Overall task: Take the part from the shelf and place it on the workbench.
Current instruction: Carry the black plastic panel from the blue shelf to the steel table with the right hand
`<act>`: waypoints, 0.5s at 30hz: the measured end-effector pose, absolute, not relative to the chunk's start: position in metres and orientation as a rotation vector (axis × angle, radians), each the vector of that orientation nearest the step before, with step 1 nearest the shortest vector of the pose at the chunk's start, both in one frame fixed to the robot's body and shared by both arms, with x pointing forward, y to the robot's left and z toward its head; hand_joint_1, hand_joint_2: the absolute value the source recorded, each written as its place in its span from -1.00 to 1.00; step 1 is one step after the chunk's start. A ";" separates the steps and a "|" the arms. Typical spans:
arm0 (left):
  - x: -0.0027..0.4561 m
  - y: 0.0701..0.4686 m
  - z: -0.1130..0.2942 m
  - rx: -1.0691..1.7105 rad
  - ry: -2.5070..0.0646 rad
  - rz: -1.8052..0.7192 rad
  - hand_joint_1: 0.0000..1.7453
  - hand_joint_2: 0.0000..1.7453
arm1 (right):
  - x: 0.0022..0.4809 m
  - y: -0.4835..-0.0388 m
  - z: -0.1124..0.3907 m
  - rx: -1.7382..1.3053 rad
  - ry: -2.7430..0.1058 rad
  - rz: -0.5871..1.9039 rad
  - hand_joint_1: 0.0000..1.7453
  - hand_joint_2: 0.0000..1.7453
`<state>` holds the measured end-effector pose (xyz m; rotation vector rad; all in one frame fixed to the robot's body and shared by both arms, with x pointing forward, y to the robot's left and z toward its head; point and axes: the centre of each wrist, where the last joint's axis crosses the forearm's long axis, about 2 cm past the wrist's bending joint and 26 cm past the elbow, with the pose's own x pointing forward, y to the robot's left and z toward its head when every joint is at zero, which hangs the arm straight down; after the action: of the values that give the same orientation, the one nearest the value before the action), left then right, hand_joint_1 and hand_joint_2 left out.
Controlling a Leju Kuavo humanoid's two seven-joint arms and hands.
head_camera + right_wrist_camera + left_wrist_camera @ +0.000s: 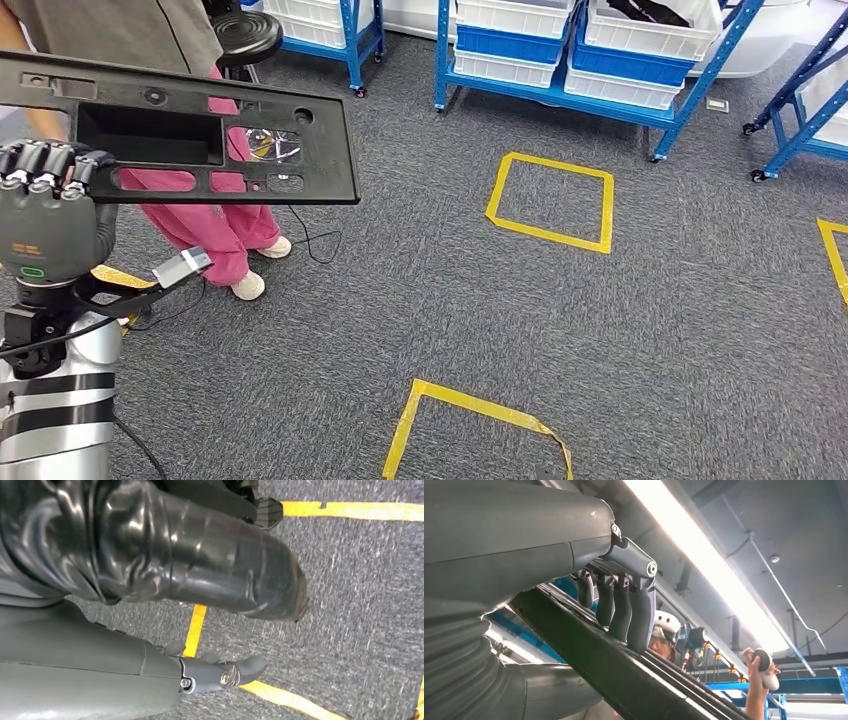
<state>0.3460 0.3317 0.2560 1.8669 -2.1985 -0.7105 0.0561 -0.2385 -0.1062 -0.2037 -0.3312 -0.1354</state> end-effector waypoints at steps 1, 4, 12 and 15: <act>0.346 0.332 0.256 1.872 -2.197 -0.719 1.00 1.00 | 0.057 -0.239 -0.106 -0.207 -0.333 -0.135 -1.00 -1.00; 0.343 0.333 0.255 1.894 -2.185 -0.736 1.00 1.00 | 0.055 -0.240 -0.107 -0.212 -0.331 -0.133 -1.00 -1.00; 0.334 0.332 0.247 1.898 -2.154 -0.755 1.00 1.00 | 0.049 -0.244 -0.108 -0.229 -0.301 -0.120 -1.00 -1.00; 0.333 0.331 0.248 1.905 -2.147 -0.743 1.00 1.00 | 0.050 -0.245 -0.108 -0.233 -0.297 -0.118 -1.00 -1.00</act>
<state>0.3335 0.3311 0.2480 1.9046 -2.1470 -0.7427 0.0502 -0.2451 -0.1075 -0.2329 -0.2970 -0.1176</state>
